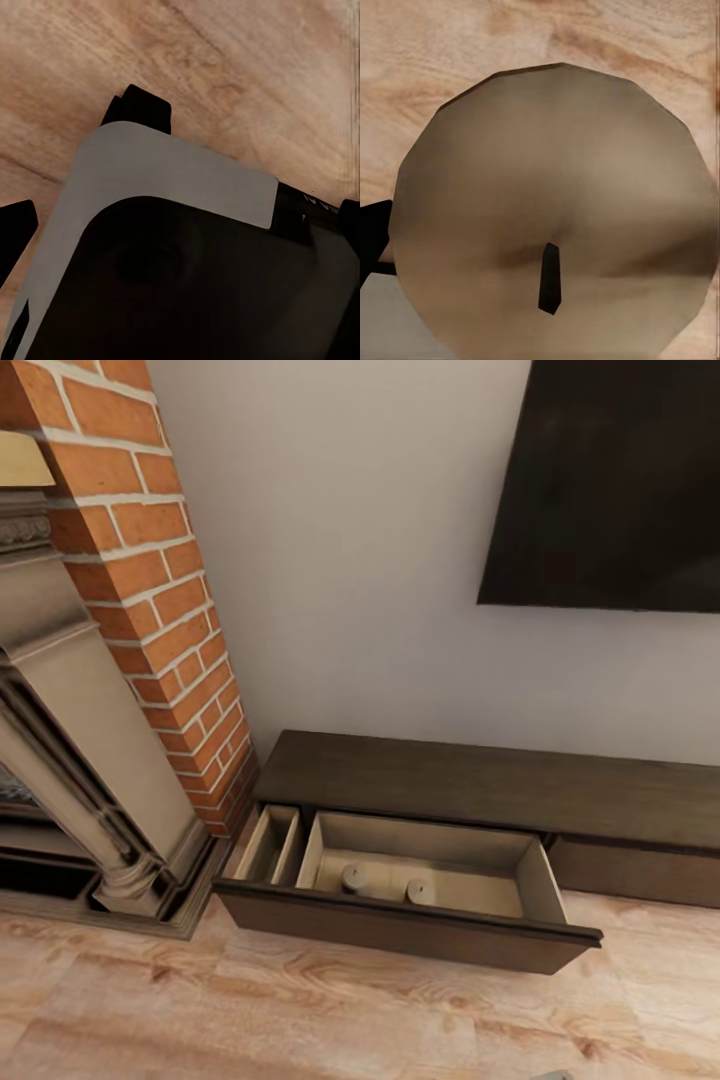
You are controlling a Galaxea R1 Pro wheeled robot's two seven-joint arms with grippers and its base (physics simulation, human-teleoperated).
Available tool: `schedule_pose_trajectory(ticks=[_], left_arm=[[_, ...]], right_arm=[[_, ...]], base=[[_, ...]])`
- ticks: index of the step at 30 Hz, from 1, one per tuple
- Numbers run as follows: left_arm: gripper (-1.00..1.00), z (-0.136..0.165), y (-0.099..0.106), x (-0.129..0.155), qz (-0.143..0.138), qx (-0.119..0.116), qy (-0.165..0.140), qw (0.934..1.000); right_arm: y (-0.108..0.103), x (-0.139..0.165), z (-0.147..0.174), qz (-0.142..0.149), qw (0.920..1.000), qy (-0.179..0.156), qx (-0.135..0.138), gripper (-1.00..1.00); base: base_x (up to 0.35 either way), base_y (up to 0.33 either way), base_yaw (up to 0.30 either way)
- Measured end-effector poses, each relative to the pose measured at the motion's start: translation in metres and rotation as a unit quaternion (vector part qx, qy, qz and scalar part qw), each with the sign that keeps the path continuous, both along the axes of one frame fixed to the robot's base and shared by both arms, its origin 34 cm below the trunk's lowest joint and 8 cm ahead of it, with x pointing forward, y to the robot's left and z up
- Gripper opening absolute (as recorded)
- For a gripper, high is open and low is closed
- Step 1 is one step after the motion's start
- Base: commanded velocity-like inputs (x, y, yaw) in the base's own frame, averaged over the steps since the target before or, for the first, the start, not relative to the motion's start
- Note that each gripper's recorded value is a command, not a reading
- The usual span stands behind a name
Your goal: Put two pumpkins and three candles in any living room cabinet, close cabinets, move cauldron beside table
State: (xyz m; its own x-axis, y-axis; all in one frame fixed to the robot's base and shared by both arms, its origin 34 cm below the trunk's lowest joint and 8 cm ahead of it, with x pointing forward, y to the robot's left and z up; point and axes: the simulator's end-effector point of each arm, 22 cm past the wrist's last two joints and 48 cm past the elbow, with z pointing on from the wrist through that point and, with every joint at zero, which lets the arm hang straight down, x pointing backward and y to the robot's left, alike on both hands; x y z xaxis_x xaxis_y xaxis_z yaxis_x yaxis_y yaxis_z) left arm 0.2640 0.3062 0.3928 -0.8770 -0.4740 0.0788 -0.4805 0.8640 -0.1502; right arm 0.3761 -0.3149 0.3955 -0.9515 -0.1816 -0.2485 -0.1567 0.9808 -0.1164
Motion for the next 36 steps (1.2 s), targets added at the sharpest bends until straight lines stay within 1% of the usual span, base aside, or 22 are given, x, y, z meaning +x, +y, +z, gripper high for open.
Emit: schedule_pose_trajectory(ticks=[6, 11, 15, 17, 21, 22, 23, 24, 26, 27, 28, 29, 31, 32, 33, 35, 36], left_arm=[[1.0, 0.0, -0.007, 0.0, -0.001, -0.005, 0.0, 1.0], [1.0, 0.0, -0.005, 0.0, -0.001, -0.004, 0.0, 1.0], [1.0, -0.001, -0.014, 0.0, 0.0, -0.01, 0.0, 1.0], [1.0, -0.001, -0.017, 0.0, 0.0, -0.012, 0.0, 0.9999], [1.0, 0.0, -0.011, 0.002, -0.003, -0.009, -0.002, 1.0], [1.0, 0.0, -0.01, 0.003, -0.008, -0.009, -0.003, 0.9999], [1.0, 0.0, -0.01, 0.005, -0.02, -0.009, -0.005, 0.9998], [1.0, 0.0, -0.009, 0.009, -0.052, -0.009, -0.009, 0.9986], [1.0, 0.001, -0.014, 0.026, -0.104, -0.013, -0.027, 0.9941], [1.0, 0.001, -0.018, 0.035, -0.121, -0.016, -0.037, 0.9918], [1.0, 0.002, -0.024, 0.047, -0.14, -0.022, -0.051, 0.9887], [1.0, 0.004, -0.029, 0.054, -0.151, -0.028, -0.059, 0.9864], [1.0, 0.006, -0.036, 0.066, -0.169, -0.036, -0.072, 0.9823], [1.0, 0.007, -0.03, 0.07, -0.175, -0.033, -0.076, 0.9811], [1.0, 0.008, -0.019, 0.073, -0.179, -0.027, -0.078, 0.9805], [1.0, 0.011, 0.012, 0.076, -0.182, -0.009, -0.077, 0.9802], [1.0, 0.013, 0.028, 0.076, -0.182, 0.001, -0.076, 0.9804]], right_arm=[[-0.002, -0.002, 0.0, -0.001, 1.0, 0.002, -0.002, -1.0], [-0.004, -0.002, 0.0, -0.001, 1.0, 0.003, -0.003, -1.0], [-0.003, -0.005, -0.001, -0.002, 1.0, 0.006, -0.002, -1.0], [-0.008, -0.012, -0.001, -0.004, 0.9999, 0.013, -0.005, -1.0], [-0.012, -0.016, -0.002, -0.002, 0.9998, 0.017, -0.007, -1.0], [-0.012, -0.016, -0.002, -0.002, 0.9998, 0.017, -0.007, -1.0], [-0.015, -0.017, -0.001, -0.003, 0.9998, 0.018, -0.008, -1.0], [-0.022, -0.017, -0.001, -0.006, 0.9997, 0.018, -0.013, -1.0], [-0.037, -0.018, 0.001, -0.008, 0.9996, 0.02, -0.018, -1.0], [-0.04, -0.018, 0.001, -0.006, 0.9996, 0.022, -0.015, -1.0], [-0.041, -0.021, 0.001, -0.003, 0.9996, 0.026, -0.006, -1.0], [-0.043, -0.022, 0.001, -0.003, 0.9996, 0.029, 0.0, -1.0], [-0.061, -0.026, 0.003, -0.008, 0.9993, 0.037, -0.004, -1.0], [-0.077, -0.032, 0.005, -0.011, 0.9986, 0.05, -0.013, -1.0], [-0.095, -0.039, 0.008, -0.016, 0.9976, 0.064, -0.024, -1.0], [-0.134, -0.045, 0.016, -0.034, 0.9954, 0.077, -0.047, -1.0], [-0.156, -0.047, 0.022, -0.049, 0.994, 0.078, -0.058, -1.0]], base=[[0.306, -0.17, 0.004], [0.262, -0.161, 0.0], [0.064, -0.04, 0.0], [0.011, -0.007, 0.0], [0.002, -0.001, 0.0], [0.0, 0.0, 0.0], [0.0, 0.0, 0.0], [0.0, 0.0, 0.0], [0.0, 0.0, 0.0], [0.0, 0.0, 0.0], [0.0, 0.0, 0.0], [0.0, 0.0, 0.0], [0.0, 0.0, 0.0], [0.0, 0.0, 0.0], [0.0, 0.0, 0.0], [0.0, 0.0, 0.0], [0.0, 0.0, 0.0]])
